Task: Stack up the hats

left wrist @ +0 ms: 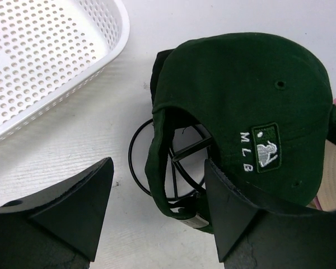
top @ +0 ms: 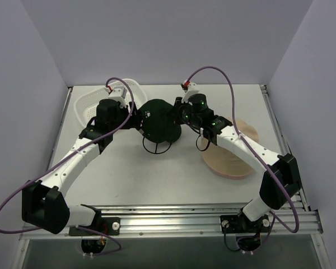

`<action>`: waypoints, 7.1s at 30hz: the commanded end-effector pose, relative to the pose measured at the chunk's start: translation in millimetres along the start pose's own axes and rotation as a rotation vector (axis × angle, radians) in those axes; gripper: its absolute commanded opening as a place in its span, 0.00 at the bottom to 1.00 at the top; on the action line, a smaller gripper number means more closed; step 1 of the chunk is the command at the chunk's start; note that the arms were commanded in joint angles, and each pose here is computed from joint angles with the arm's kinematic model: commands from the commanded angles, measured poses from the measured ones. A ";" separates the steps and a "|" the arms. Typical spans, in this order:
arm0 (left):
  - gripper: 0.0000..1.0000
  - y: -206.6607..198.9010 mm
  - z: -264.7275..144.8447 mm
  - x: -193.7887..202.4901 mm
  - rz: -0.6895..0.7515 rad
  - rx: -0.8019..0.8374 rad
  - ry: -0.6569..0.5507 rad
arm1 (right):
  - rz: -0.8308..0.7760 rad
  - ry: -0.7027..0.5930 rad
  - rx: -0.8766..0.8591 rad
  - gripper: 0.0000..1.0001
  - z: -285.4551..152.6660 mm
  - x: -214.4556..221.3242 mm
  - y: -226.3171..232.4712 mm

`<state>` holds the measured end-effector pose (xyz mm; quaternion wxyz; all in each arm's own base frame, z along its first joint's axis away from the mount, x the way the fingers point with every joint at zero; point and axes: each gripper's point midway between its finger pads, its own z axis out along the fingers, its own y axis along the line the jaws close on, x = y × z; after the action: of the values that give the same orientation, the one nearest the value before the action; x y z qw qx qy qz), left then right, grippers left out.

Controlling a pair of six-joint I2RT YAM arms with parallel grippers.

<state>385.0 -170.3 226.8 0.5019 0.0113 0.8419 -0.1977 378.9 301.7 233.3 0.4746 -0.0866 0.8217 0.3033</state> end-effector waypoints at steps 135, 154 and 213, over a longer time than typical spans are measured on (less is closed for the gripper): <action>0.76 -9.2 3.6 -53.9 -0.001 -0.040 -0.176 | -0.028 -0.027 0.142 0.33 34.1 -34.0 -43.6; 0.74 -5.4 36.1 -21.7 0.001 -0.038 -0.063 | -0.017 -0.025 0.085 0.39 31.6 -23.3 -24.8; 0.94 -117.0 -170.0 -21.6 0.072 0.389 -0.195 | 0.030 -0.267 0.119 1.00 -193.0 -17.4 7.5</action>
<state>238.8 -224.1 351.0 0.5654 0.1190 0.7463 -0.3304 255.2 218.7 301.8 0.5458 -0.0471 0.7937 0.2645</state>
